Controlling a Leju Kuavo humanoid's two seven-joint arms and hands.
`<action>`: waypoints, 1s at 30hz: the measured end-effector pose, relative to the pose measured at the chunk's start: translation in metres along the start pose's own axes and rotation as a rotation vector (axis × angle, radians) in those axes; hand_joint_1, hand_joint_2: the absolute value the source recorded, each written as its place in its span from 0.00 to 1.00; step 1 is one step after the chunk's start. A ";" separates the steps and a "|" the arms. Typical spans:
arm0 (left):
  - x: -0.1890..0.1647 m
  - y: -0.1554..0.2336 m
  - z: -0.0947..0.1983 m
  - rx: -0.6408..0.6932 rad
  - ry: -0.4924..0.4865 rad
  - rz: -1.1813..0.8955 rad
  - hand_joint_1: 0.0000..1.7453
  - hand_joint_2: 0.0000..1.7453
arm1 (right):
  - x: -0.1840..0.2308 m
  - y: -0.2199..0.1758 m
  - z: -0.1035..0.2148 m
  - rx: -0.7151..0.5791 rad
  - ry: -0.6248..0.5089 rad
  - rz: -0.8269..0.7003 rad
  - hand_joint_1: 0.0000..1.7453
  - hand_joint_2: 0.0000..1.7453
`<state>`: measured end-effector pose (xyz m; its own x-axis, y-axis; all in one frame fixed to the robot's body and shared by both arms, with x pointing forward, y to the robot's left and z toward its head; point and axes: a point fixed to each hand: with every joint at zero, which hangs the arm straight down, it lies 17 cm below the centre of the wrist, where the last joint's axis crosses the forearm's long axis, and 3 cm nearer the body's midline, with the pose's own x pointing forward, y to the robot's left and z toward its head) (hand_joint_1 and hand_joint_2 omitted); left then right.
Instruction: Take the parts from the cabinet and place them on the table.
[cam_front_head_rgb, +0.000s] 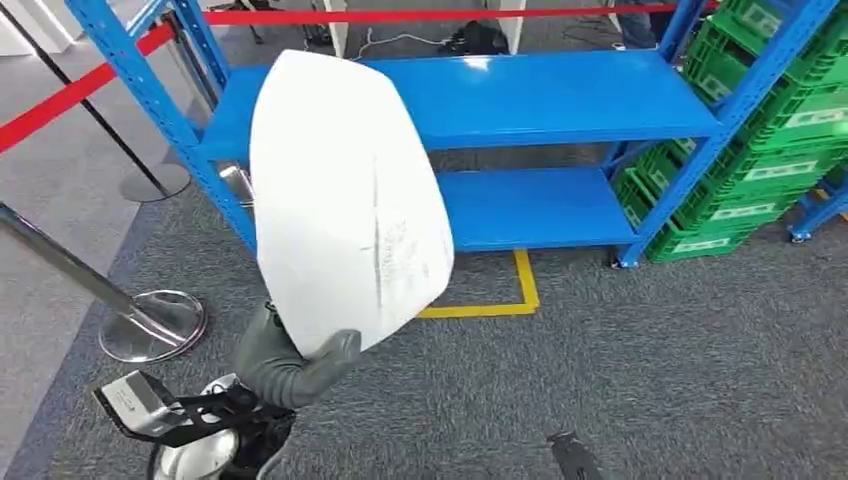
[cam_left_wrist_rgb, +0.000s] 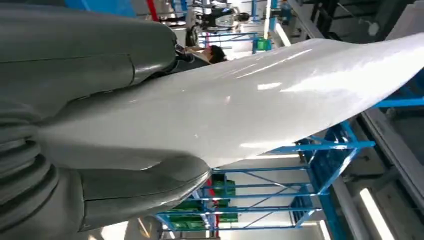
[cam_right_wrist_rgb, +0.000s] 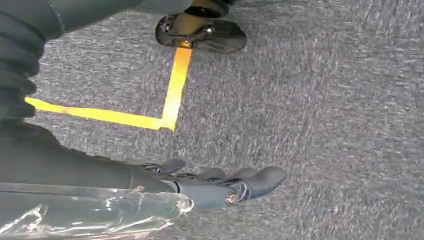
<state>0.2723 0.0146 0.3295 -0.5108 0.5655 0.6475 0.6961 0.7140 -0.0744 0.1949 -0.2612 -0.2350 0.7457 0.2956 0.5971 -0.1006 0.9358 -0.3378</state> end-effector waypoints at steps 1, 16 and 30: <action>0.001 0.000 0.000 0.000 -0.005 0.003 1.00 1.00 | 0.001 0.000 0.000 0.001 -0.003 -0.003 0.00 1.00; 0.005 -0.001 0.000 -0.004 -0.021 0.020 1.00 1.00 | 0.003 0.003 0.000 0.018 -0.012 -0.012 0.00 1.00; 0.016 -0.002 0.000 -0.007 -0.066 0.047 1.00 1.00 | 0.000 0.010 0.003 0.053 -0.012 -0.051 0.00 1.00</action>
<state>0.2628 0.0227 0.3399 -0.5098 0.6242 0.5920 0.7233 0.6835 -0.0977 0.1919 -0.2508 -0.2357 0.7431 0.2495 0.6210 -0.0981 0.9585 -0.2677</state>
